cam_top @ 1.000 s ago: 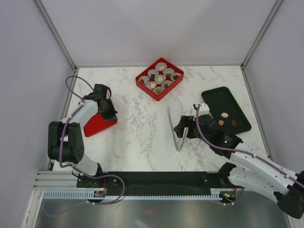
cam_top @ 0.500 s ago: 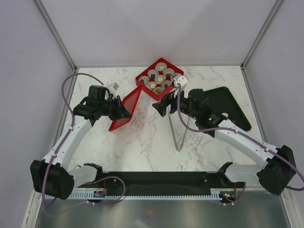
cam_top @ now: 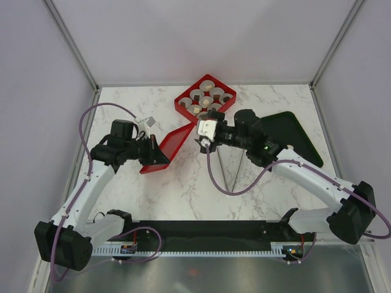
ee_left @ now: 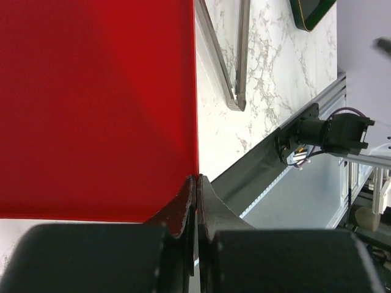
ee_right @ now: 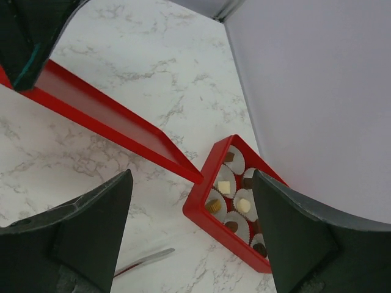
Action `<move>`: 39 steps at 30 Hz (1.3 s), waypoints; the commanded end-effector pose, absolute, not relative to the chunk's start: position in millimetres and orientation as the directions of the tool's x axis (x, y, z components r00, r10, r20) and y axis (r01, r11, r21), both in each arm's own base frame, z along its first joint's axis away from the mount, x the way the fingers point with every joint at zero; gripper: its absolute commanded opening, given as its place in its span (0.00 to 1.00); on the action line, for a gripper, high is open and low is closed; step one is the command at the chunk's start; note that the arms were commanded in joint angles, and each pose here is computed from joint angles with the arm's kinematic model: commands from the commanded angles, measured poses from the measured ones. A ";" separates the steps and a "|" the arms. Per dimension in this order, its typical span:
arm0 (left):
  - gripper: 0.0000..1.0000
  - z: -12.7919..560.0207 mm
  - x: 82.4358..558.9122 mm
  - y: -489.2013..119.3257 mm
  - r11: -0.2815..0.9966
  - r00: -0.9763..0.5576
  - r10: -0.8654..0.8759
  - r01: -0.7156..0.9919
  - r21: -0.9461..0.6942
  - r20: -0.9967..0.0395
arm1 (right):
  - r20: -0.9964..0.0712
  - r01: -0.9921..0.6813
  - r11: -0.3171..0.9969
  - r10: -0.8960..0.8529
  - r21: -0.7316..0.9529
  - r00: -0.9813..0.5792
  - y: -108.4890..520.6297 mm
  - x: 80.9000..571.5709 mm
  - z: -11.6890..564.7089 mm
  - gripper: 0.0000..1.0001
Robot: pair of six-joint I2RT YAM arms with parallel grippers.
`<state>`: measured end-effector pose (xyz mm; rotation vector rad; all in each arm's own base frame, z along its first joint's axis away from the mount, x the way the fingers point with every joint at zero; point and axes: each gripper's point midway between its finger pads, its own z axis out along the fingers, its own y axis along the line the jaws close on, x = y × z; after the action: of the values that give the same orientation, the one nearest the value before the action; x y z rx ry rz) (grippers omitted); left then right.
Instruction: Pack the chocolate
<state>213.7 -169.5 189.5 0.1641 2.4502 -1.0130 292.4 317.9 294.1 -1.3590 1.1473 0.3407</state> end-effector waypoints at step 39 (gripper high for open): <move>0.40 308.0 241.1 -159.5 0.749 -0.694 -0.187 0.357 -0.558 -0.695 | -0.377 -0.481 -0.087 -0.506 -0.872 0.776 430.0 287.3 207.3 0.00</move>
<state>215.3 -162.0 230.0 0.1445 2.3871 -0.9449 293.7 416.8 161.5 -1.8711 0.8335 -0.0564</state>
